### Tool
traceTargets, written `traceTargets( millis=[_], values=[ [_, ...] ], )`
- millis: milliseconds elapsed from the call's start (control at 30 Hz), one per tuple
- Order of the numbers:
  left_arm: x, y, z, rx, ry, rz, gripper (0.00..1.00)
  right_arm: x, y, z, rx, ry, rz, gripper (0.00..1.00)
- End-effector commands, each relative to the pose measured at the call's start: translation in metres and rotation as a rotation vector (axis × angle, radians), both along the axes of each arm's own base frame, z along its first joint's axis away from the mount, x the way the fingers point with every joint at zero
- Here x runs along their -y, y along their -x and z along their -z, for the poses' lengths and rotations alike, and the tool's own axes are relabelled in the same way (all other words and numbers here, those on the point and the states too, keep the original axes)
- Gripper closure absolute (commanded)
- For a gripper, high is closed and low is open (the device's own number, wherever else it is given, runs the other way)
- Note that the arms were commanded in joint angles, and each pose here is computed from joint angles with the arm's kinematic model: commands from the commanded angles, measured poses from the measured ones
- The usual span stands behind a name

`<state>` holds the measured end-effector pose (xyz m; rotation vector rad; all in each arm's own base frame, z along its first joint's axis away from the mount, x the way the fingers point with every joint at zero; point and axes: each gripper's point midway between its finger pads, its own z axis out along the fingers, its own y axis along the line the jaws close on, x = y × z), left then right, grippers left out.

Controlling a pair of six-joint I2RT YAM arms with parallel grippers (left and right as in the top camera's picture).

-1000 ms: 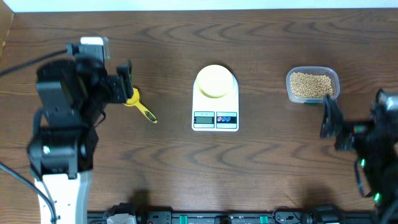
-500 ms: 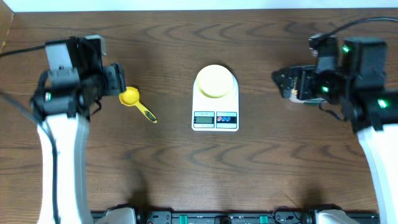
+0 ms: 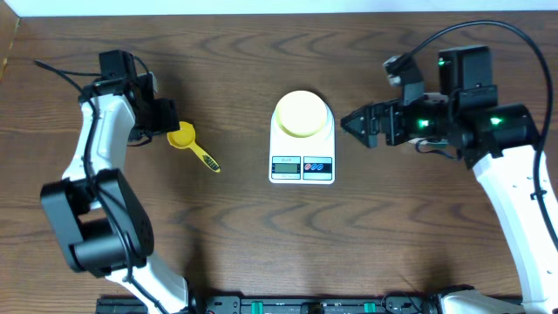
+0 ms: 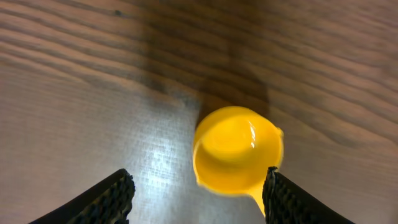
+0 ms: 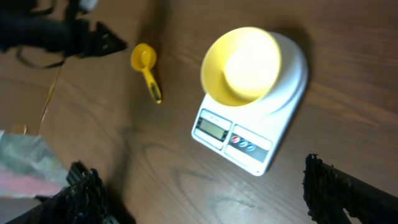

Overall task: Scoop item into bowl and weigh 50g on scale
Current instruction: 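Move the left gripper down over the yellow scoop's bowl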

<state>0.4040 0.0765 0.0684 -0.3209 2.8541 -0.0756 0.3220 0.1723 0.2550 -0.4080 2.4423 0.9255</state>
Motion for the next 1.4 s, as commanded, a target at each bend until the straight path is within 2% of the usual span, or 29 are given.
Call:
traceTargets(
  millis=[0,500,733,1167,1367],
  values=[
    [-0.004,-0.004,0.005,-0.005,-0.009,0.009,0.31,-0.015,0.011,-0.011,0.030,-0.016,-0.065,0.01],
    [-0.006,-0.004,0.019,-0.021,-0.048,0.125,0.32,-0.030,0.021,-0.005,0.010,0.023,-0.077,0.01],
    [-0.016,0.000,0.024,-0.050,-0.106,0.134,0.33,-0.030,0.021,-0.004,0.007,0.024,-0.077,0.01],
    [-0.013,0.012,0.054,-0.137,-0.081,0.147,0.34,-0.028,0.027,0.000,-0.028,0.033,-0.077,0.01],
    [-0.014,0.008,0.057,-0.124,-0.084,0.146,0.35,-0.027,0.031,0.003,-0.048,0.039,-0.077,0.01]
  ],
)
